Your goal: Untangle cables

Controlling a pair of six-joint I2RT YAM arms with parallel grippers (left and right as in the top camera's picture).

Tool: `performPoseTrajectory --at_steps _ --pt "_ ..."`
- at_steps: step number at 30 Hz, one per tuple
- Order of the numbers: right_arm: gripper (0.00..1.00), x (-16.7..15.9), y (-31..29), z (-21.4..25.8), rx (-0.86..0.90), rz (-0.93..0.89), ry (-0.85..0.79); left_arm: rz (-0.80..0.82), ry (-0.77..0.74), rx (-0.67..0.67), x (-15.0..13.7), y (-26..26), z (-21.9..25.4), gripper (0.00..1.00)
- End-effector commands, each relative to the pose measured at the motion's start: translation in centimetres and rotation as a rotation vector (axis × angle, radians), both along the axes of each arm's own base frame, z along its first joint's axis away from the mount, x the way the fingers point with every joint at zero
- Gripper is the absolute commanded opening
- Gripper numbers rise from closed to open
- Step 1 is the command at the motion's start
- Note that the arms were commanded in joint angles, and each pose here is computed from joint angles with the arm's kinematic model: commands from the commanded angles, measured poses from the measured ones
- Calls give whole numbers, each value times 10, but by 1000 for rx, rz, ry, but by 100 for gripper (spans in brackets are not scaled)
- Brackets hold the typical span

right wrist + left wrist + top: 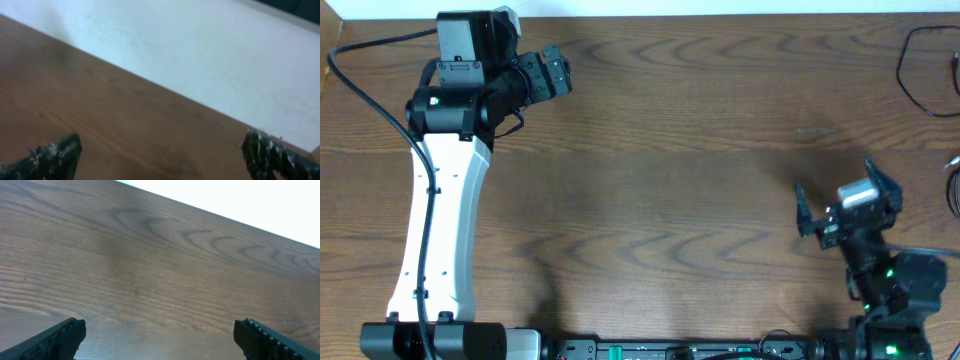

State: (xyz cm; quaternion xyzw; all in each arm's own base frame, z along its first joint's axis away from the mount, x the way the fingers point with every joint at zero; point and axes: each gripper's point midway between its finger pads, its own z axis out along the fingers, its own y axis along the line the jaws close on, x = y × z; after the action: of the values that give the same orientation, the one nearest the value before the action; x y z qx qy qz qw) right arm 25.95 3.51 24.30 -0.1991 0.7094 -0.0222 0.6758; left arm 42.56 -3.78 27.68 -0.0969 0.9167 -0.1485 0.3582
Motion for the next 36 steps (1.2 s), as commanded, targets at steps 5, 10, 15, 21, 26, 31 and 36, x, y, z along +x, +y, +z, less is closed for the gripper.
performPoseTrajectory --at_steps 5,10,15,21,26,31,36 --pt "99 -13 7 -49 -8 18 -45 -10 -12 15 1 0 4 100" --pt "99 -17 9 -62 -9 20 -77 -10 -12 15 1 0 4 100" --pt "99 -19 9 -79 -9 21 -47 -10 -12 15 1 0 4 100" --pt "99 -18 6 -81 -9 2 -35 -10 -12 15 1 0 4 100" --pt "99 -18 6 -81 -9 3 -35 -10 -12 15 1 0 4 100" --pt "99 -18 6 -81 -9 3 -35 -10 -12 15 1 0 4 100" --pt "99 -18 6 -81 -9 3 -35 -10 -12 15 1 0 4 100"
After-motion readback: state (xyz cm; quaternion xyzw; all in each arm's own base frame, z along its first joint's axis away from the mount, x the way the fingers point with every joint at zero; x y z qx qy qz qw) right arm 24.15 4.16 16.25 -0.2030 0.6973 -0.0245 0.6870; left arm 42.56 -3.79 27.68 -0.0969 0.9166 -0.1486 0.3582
